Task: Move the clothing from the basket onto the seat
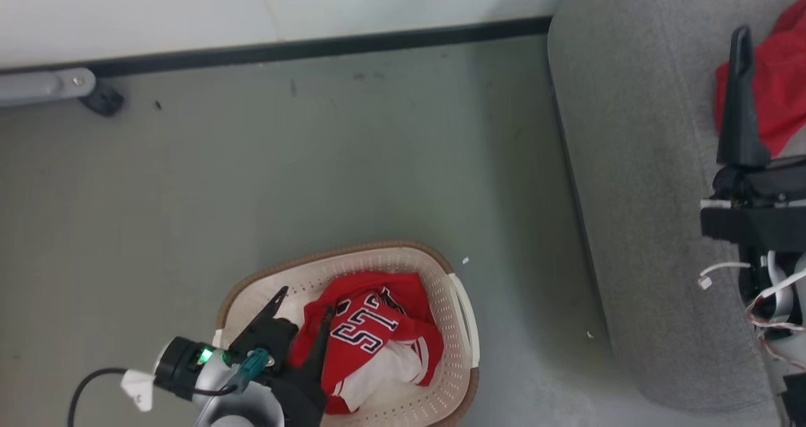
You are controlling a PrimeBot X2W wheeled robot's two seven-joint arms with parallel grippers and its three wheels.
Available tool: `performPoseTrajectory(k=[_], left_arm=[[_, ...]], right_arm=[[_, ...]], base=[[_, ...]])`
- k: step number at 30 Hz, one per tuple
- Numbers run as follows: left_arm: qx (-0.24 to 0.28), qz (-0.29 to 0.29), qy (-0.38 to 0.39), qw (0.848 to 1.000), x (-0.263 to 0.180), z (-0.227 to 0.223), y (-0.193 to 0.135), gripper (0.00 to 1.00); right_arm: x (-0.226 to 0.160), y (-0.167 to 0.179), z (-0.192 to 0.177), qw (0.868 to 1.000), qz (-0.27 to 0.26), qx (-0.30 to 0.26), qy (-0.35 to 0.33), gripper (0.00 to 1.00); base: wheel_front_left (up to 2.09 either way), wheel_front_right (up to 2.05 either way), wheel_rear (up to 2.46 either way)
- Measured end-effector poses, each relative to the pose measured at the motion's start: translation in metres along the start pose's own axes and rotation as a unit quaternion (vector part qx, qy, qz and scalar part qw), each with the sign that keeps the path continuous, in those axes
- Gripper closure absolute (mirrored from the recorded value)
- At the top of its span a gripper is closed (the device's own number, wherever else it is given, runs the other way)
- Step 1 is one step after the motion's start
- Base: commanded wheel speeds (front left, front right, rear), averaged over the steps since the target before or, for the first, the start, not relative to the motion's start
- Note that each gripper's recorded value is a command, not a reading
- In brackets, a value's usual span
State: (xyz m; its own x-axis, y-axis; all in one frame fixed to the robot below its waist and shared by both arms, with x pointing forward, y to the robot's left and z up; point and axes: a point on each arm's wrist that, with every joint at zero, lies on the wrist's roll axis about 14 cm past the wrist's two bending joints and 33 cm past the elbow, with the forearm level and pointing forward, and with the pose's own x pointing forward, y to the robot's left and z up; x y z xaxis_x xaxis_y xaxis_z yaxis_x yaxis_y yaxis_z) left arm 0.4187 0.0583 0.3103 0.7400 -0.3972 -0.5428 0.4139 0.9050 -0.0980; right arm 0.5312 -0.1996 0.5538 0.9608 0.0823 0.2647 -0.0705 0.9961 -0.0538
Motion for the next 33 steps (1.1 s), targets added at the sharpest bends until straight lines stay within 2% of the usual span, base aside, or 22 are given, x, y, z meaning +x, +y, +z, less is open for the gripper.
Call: performPoseTrajectory(k=[8, 19, 33], left_arm=[[0.014, -0.04, 0.077, 0.996, 0.026, -0.051, -0.012, 0.0], [0.026, -0.09, 0.165, 0.982, 0.043, -0.114, -0.032, 0.0], [0.038, -0.122, 0.23, 0.965, 0.052, -0.166, -0.045, 0.0]], right_arm=[[0.024, -0.001, -0.028, 1.0, 0.004, -0.004, 0.007, 0.0], [0.046, 0.004, -0.068, 1.0, 0.017, -0.002, 0.019, 0.0], [0.044, -0.003, -0.115, 0.998, 0.017, -0.02, 0.056, 0.0]], base=[[0.0, 0.0, 0.0], [0.0, 0.0, 0.0], [0.0, 0.0, 0.0]])
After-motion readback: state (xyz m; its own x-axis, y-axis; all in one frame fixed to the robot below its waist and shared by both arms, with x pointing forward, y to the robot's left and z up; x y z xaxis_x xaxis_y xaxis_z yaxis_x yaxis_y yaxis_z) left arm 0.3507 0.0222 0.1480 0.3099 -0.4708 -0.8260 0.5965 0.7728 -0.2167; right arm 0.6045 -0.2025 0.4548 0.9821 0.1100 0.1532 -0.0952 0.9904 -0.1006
